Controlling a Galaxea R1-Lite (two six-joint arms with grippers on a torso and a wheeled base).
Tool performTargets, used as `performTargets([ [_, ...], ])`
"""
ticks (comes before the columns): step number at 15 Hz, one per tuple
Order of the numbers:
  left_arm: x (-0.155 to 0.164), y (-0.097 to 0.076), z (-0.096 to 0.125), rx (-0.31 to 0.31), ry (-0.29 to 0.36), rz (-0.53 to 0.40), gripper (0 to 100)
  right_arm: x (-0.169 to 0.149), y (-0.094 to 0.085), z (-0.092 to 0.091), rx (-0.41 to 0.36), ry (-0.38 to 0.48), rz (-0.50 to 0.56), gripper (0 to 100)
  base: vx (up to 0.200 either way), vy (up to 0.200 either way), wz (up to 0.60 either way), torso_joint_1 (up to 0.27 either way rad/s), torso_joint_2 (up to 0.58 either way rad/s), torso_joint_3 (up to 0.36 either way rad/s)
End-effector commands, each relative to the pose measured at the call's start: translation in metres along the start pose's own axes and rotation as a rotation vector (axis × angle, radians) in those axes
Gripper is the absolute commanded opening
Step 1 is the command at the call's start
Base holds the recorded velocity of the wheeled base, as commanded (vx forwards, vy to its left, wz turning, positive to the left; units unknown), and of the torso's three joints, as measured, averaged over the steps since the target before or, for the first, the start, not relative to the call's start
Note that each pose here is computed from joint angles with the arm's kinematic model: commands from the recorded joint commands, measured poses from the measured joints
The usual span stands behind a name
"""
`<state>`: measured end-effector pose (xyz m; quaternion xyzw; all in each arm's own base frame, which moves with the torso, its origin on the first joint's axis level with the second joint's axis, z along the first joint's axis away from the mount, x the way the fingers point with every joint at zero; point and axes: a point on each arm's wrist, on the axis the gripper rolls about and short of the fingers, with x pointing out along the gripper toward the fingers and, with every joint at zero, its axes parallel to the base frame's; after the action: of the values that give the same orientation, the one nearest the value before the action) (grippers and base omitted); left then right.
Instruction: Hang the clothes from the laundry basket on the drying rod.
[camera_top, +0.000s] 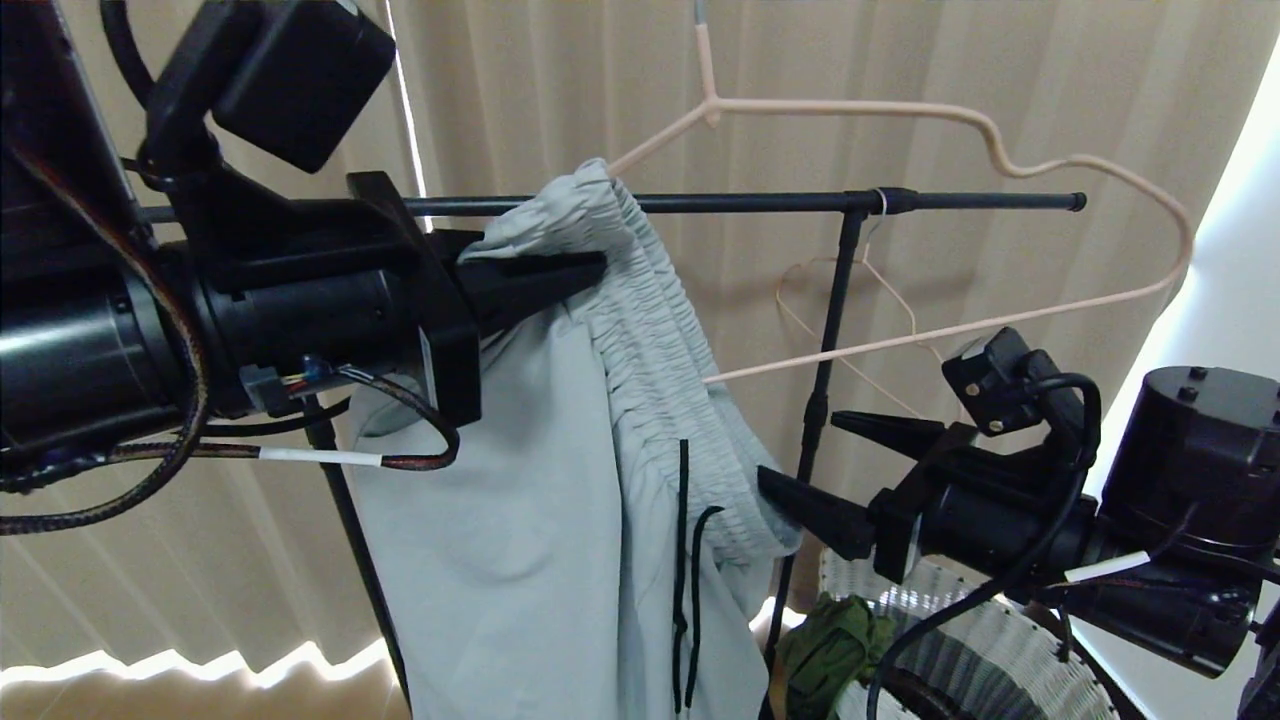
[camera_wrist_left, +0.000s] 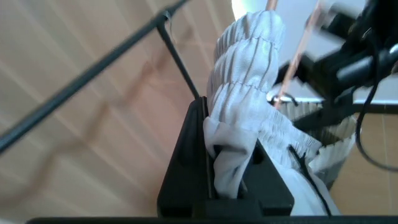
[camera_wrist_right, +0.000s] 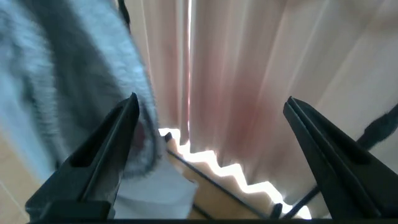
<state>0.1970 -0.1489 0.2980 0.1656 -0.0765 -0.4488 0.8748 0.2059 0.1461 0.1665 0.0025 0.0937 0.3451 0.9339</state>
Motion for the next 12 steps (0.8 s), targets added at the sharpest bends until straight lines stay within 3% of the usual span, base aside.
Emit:
performTargets([
  [1, -0.002, 0.000, 0.006, 0.006, -0.024, 0.005, 0, 0.001, -0.001, -0.005, 0.003, 0.021, -0.003, 100, 0.000, 0.000, 0.00, 0.000, 0.00, 0.000],
  [4, -0.001, 0.002, 0.010, 0.011, -0.041, 0.013, 0, -0.007, 0.000, -0.013, 0.006, 0.044, -0.008, 100, 0.000, 0.000, 0.00, 0.000, 0.00, 0.000],
  [5, -0.001, 0.003, 0.010, 0.011, -0.040, 0.014, 0, -0.011, 0.000, -0.015, 0.009, 0.051, -0.010, 0, 0.000, 0.000, 0.00, 0.000, 0.00, 0.000],
  [8, -0.001, 0.006, 0.008, 0.009, -0.027, 0.032, 0, -0.017, -0.004, -0.013, 0.007, 0.037, -0.031, 0, 0.000, 0.000, 0.00, 0.000, 0.00, 0.000],
  [12, -0.005, 0.021, -0.023, 0.005, 0.091, 0.104, 0, -0.024, -0.047, -0.010, 0.034, 0.021, -0.210, 0, 0.000, 0.000, 0.00, 0.000, 0.00, 0.000],
])
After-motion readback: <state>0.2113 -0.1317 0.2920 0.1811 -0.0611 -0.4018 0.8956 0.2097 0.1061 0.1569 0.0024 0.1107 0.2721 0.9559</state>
